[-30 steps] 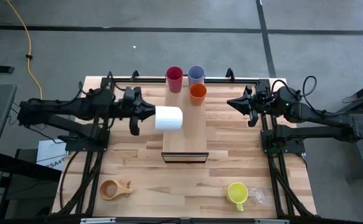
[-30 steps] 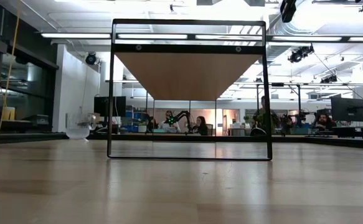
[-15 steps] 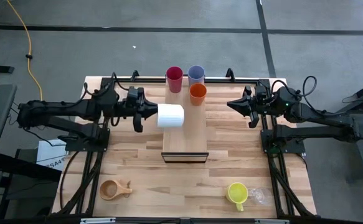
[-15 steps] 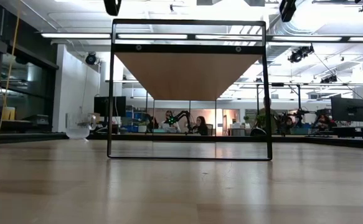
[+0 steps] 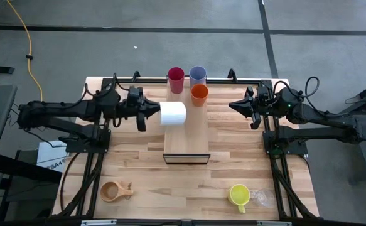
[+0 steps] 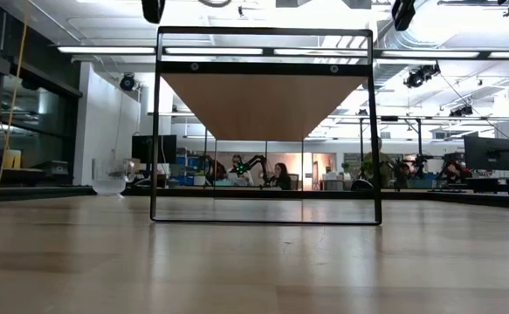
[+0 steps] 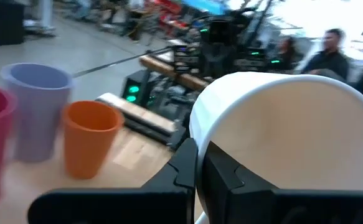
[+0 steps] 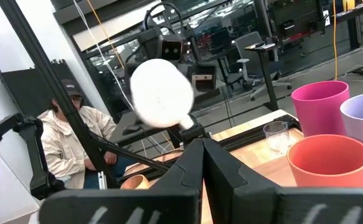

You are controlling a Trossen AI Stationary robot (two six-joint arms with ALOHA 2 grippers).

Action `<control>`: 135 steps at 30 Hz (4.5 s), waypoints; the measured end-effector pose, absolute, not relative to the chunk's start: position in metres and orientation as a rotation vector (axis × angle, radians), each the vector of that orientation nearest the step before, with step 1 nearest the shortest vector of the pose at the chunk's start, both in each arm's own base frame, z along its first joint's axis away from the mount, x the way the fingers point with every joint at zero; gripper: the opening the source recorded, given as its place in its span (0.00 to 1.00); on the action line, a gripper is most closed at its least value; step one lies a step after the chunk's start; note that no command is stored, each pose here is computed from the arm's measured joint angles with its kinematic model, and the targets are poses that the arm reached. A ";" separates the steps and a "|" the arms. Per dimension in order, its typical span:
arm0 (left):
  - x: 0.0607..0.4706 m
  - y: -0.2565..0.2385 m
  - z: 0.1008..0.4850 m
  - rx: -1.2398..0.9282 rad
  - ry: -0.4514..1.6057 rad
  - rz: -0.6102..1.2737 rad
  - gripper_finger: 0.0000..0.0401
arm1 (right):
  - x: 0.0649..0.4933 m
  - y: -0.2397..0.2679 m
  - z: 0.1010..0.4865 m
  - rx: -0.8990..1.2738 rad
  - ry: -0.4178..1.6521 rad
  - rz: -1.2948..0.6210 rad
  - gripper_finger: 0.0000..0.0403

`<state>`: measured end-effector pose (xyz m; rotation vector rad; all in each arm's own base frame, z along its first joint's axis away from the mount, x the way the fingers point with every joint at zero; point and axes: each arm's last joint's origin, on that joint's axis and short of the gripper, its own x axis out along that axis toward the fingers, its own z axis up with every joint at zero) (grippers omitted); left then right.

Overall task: Stack small to large cups/mugs on shelf
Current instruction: Put the white mug on the shelf, then put the top transparent mug on the shelf

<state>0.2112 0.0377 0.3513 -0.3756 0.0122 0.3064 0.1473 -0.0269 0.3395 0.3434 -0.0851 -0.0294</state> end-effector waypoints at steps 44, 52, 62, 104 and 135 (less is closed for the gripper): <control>0.310 0.155 0.355 -0.521 1.068 0.758 0.00 | 0.147 -0.027 0.336 0.349 -0.053 -0.036 0.00; 0.315 0.158 0.349 -0.498 1.082 0.746 0.00 | 0.147 -0.027 0.336 0.350 -0.053 -0.036 0.00; 0.317 0.159 0.347 -0.494 1.086 0.746 0.18 | 0.147 -0.027 0.336 0.352 -0.053 -0.036 0.00; 0.166 0.042 0.451 -0.403 0.130 0.424 0.46 | 0.148 -0.027 0.336 0.349 -0.053 -0.036 0.00; 0.129 0.025 0.328 -0.342 -0.145 0.288 0.45 | 0.148 -0.027 0.337 0.349 -0.057 -0.045 0.00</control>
